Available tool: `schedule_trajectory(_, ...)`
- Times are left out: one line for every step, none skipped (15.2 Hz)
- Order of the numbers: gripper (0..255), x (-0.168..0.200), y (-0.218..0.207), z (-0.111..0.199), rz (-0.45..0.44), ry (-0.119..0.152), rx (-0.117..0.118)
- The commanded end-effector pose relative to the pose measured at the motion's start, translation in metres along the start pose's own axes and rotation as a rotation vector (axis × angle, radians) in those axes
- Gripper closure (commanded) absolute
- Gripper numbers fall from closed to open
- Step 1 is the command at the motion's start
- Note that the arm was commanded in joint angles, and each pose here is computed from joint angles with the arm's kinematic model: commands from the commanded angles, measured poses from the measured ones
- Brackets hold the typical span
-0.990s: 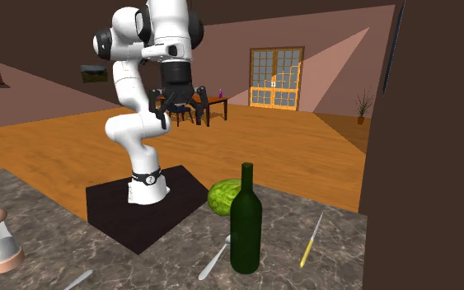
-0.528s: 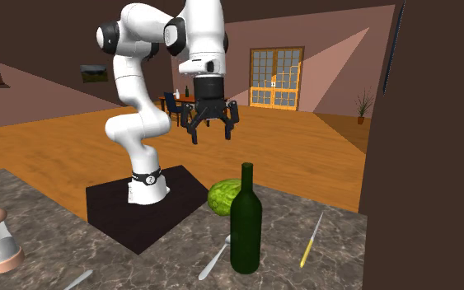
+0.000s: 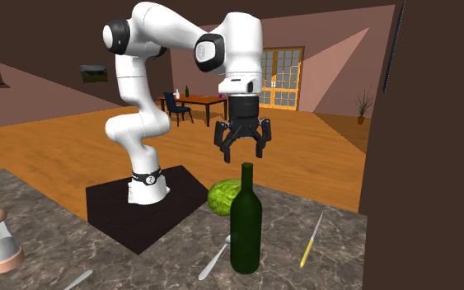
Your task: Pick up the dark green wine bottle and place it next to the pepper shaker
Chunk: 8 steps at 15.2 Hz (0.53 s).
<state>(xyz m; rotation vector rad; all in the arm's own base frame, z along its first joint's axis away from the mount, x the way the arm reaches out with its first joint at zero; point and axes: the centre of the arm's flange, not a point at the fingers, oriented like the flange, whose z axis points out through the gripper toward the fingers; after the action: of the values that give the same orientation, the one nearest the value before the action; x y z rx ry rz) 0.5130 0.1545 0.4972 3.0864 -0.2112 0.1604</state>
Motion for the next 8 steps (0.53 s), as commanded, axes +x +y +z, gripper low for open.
schedule_trajectory(0, 0.003, -0.004, 0.011, 0.002, 0.0, -0.001)
schedule_trajectory(0, 0.003, -0.004, 0.016, 0.002, 0.0, -0.001)
schedule_trajectory(0, 0.003, -0.004, 0.021, 0.002, 0.0, -0.001)
schedule_trajectory(0, 0.003, -0.004, 0.027, 0.002, 0.0, -0.001)
schedule_trajectory(0, 0.003, -0.004, 0.032, 0.002, 0.0, -0.001)
schedule_trajectory(0, 0.003, -0.004, 0.037, 0.002, 0.0, -0.001)
schedule_trajectory(0, 0.003, -0.004, 0.04, 0.002, 0.0, -0.001)
schedule_trajectory(0, 0.003, -0.004, 0.04, 0.002, 0.0, -0.001)
